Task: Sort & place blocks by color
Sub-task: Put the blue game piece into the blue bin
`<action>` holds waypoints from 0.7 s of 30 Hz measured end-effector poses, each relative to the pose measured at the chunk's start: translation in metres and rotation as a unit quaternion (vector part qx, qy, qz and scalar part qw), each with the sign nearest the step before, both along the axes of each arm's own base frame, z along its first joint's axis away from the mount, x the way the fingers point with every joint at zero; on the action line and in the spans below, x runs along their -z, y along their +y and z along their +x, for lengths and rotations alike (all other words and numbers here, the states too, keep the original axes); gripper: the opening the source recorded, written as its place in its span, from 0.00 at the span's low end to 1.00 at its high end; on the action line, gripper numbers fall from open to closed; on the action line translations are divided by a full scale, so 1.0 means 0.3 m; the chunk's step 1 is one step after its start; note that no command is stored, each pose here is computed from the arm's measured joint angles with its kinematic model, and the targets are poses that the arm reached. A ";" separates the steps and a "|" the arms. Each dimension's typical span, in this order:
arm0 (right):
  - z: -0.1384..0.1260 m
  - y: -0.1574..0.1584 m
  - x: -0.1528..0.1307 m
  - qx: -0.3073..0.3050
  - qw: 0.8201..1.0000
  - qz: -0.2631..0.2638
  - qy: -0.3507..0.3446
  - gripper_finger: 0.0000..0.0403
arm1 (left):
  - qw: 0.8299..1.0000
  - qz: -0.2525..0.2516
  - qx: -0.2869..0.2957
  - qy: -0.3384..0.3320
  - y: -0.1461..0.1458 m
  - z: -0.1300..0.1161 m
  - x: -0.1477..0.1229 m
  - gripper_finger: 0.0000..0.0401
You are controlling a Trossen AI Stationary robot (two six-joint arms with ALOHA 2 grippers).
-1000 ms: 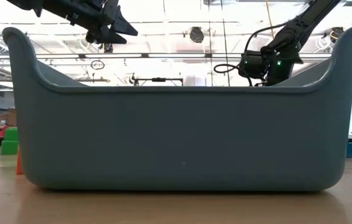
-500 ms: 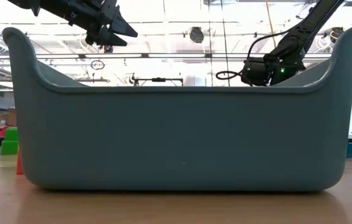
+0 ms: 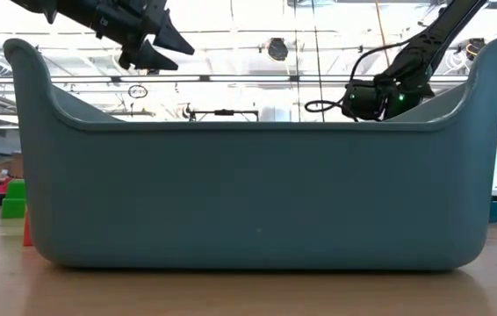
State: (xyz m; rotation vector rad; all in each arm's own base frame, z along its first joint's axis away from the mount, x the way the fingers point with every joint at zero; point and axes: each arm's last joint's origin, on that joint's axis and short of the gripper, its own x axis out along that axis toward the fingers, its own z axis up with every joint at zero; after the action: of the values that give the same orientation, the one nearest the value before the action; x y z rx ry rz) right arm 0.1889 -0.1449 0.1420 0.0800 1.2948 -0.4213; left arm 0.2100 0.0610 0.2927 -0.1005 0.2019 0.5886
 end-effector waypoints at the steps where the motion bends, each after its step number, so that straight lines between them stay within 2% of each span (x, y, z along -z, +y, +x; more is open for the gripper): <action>1: 0.002 0.007 -0.012 -0.002 1.000 -0.004 -0.007 0.32 | 1.000 -0.001 0.000 0.002 0.000 0.000 0.001 0.89; 6: 0.018 0.067 -0.098 -0.028 0.997 -0.034 -0.063 0.32 | 1.000 -0.004 0.001 0.009 -0.003 -0.001 0.006 0.89; 11: 0.027 0.167 -0.203 -0.058 0.987 -0.056 -0.142 0.32 | 1.000 -0.002 0.004 0.011 -0.005 0.000 0.007 0.89; 16: 0.042 0.284 -0.285 -0.093 0.971 -0.046 -0.213 0.32 | 1.000 0.001 0.003 -0.003 -0.004 0.002 -0.002 0.89; 21: 0.114 0.373 -0.363 -0.135 0.952 -0.037 -0.271 0.32 | 1.000 0.004 0.003 -0.018 -0.003 0.006 -0.010 0.89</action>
State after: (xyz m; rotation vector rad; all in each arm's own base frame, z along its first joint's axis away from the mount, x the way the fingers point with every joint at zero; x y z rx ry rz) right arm 0.2230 -0.0330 0.2508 -0.0436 0.7310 -0.1887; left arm 0.2117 0.0601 0.2956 -0.1032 0.1660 0.5810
